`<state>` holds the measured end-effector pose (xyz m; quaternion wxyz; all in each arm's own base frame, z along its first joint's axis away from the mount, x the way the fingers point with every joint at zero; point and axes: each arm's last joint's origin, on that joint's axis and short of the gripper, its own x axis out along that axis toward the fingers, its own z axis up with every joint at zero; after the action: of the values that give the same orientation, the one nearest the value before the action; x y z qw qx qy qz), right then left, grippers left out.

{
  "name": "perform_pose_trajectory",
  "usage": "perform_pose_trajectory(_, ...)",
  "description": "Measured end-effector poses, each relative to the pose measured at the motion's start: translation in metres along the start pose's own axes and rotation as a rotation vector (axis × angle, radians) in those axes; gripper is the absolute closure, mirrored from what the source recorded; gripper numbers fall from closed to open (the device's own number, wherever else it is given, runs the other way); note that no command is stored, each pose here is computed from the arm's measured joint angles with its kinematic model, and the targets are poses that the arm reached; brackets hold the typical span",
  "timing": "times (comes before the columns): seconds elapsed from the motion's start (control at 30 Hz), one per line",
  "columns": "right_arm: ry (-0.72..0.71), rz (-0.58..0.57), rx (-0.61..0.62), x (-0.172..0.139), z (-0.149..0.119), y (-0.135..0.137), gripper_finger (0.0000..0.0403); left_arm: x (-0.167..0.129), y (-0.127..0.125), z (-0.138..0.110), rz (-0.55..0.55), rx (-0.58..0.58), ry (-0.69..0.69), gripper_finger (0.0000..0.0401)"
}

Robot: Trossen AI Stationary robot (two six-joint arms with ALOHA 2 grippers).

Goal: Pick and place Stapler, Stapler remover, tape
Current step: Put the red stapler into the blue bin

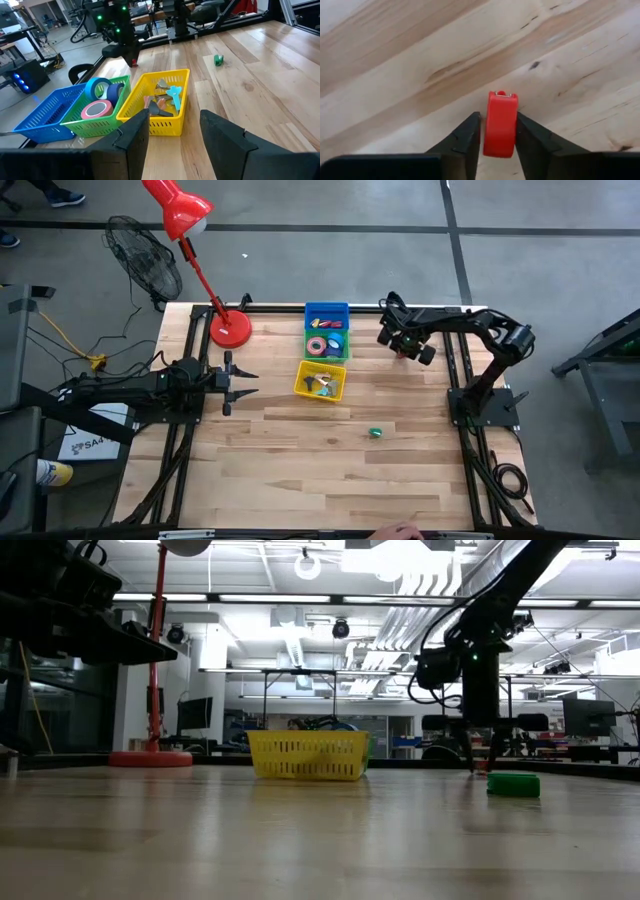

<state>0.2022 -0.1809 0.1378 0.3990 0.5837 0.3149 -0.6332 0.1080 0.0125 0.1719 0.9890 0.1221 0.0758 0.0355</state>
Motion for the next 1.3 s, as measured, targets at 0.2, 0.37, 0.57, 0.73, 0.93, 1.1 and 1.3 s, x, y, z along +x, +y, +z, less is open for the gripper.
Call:
perform_pose_trajectory(0.2,-0.003,0.010,-0.093,-0.001,-0.006,0.002,0.0338,0.000,0.000,0.000,0.000,0.000,0.000,0.0229)
perform_pose_trajectory(0.37,-0.002,0.021,-0.142,-0.002,-0.013,0.004,0.0339,0.000,0.000,0.000,0.000,0.000,0.000,0.0229)
perform_pose_trajectory(0.57,0.001,0.085,-0.251,-0.003,-0.023,0.012,0.0336,0.000,0.000,0.000,-0.004,0.000,-0.001,0.0229)
perform_pose_trajectory(0.73,-0.016,0.178,-0.416,-0.013,-0.027,0.027,0.0338,0.000,-0.001,0.000,-0.043,0.003,-0.011,0.0229)
perform_pose_trajectory(0.93,-0.105,0.312,-0.669,-0.042,-0.023,0.055,0.0338,0.000,-0.002,0.001,-0.082,0.034,-0.023,0.0229)
perform_pose_trajectory(1.1,-0.225,0.394,-0.885,-0.071,-0.016,0.081,0.0337,0.000,-0.002,0.001,-0.084,0.034,-0.023,0.0229)
perform_pose_trajectory(1.3,-0.274,0.453,-1.144,-0.078,-0.004,0.122,0.0338,0.000,-0.002,0.001,-0.083,0.034,-0.024,0.0229)
